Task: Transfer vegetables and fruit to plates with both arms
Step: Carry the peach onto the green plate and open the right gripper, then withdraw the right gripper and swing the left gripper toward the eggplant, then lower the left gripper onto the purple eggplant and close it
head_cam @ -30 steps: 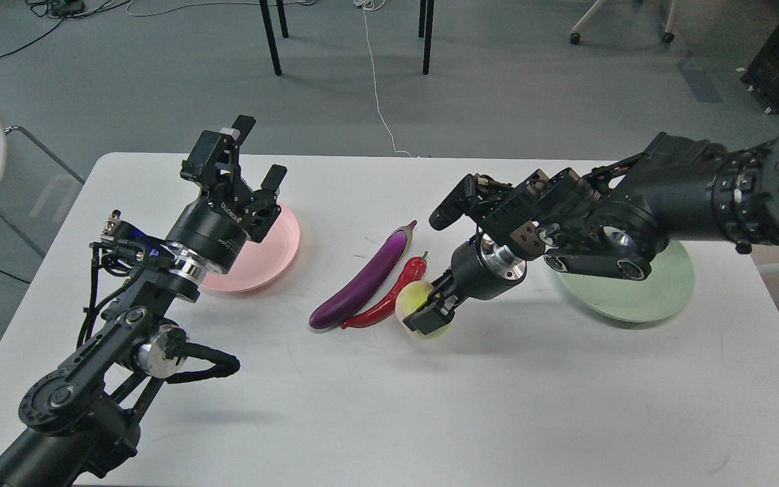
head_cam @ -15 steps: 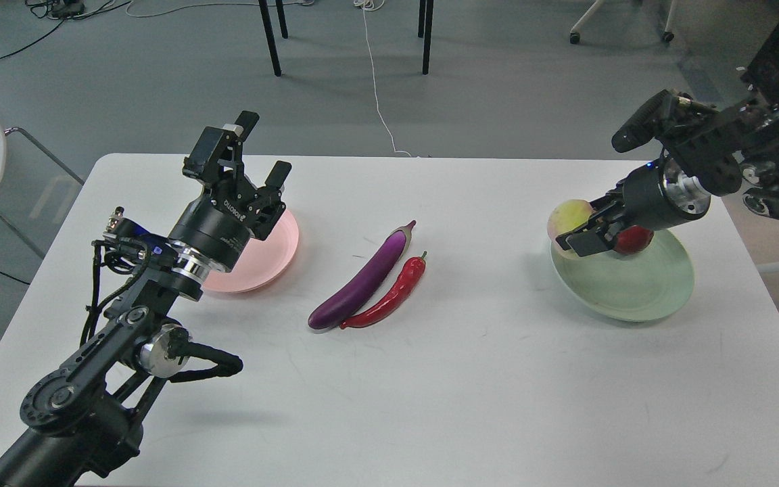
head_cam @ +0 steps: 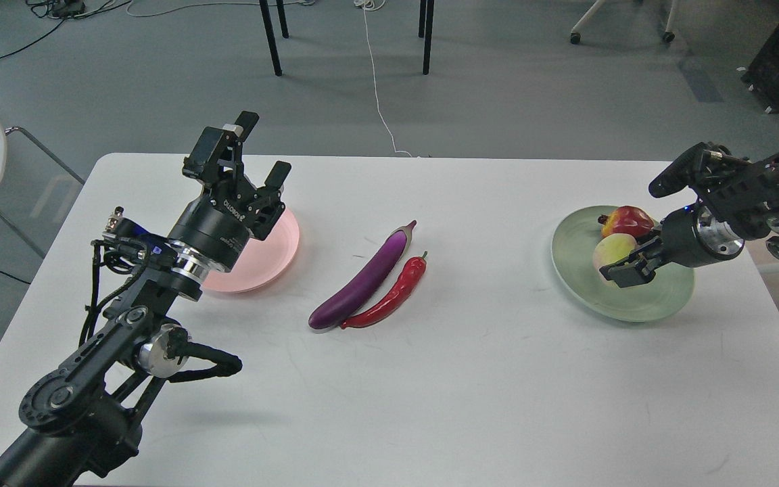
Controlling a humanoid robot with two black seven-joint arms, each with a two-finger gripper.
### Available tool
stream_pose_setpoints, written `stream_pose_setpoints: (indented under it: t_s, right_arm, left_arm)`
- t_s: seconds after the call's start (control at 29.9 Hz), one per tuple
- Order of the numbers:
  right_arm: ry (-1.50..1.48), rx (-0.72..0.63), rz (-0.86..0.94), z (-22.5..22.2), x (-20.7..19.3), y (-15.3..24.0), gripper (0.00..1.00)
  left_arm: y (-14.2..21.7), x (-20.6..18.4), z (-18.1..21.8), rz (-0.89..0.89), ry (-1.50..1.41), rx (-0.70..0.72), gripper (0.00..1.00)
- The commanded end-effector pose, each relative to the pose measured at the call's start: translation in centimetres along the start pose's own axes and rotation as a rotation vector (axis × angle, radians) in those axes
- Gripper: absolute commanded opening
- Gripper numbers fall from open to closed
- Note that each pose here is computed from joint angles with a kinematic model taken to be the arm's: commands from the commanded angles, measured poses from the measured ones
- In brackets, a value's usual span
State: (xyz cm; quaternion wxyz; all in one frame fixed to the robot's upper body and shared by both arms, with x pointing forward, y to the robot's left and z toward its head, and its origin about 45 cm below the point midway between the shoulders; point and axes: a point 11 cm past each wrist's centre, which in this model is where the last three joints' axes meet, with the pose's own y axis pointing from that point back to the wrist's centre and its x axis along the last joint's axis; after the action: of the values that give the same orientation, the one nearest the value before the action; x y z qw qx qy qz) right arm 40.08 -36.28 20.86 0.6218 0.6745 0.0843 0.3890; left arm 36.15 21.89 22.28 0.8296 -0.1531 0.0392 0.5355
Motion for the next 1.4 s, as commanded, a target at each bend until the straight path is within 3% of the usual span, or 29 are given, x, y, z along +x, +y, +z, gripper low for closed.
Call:
stream_pose_setpoints:
  t_s: [0.0,0.3,0.5,0.7,0.9,1.04,1.2,1.37]
  right_arm:
    - [0.014,-0.004,0.026,0.1,-0.1,-0.3,0.94]
    - [-0.005,0.007,0.060,0.0,0.5,-0.1,0.97]
    - [-0.150,0.084,0.305,-0.7,4.6,2.7,0.97]
    - [-0.691,0.318,0.610,-2.2,5.9,3.8,0.97]
    - [-1.269,0.497,0.839,-1.0,4.2,3.2,0.97]
    - [-1.584,0.614,0.890,-0.4,1.8,2.5,0.99]
    - [-1.866,0.896,0.808,-0.2,-1.2,3.2,0.99]
    - [-1.967,0.866,0.826,0.4,-4.1,2.5,0.99]
  left_arm:
    - [0.0,0.0,0.0,0.000,0.000,0.002,0.98]
    - [0.0,0.1,0.1,0.000,-0.002,-0.002,0.98]
    - [0.0,0.1,0.2,-0.001,-0.005,-0.002,0.98]
    - [-0.2,0.1,0.6,-0.010,-0.013,-0.023,0.98]
    - [-0.5,0.3,2.2,-0.049,-0.105,-0.101,0.98]
    - [-0.8,-2.6,2.0,-0.246,-0.253,-0.081,0.98]
    - [-1.0,-7.3,0.7,-0.636,-0.571,0.001,0.98]
    - [-2.3,-9.7,-1.4,-0.938,-1.052,0.038,0.98]
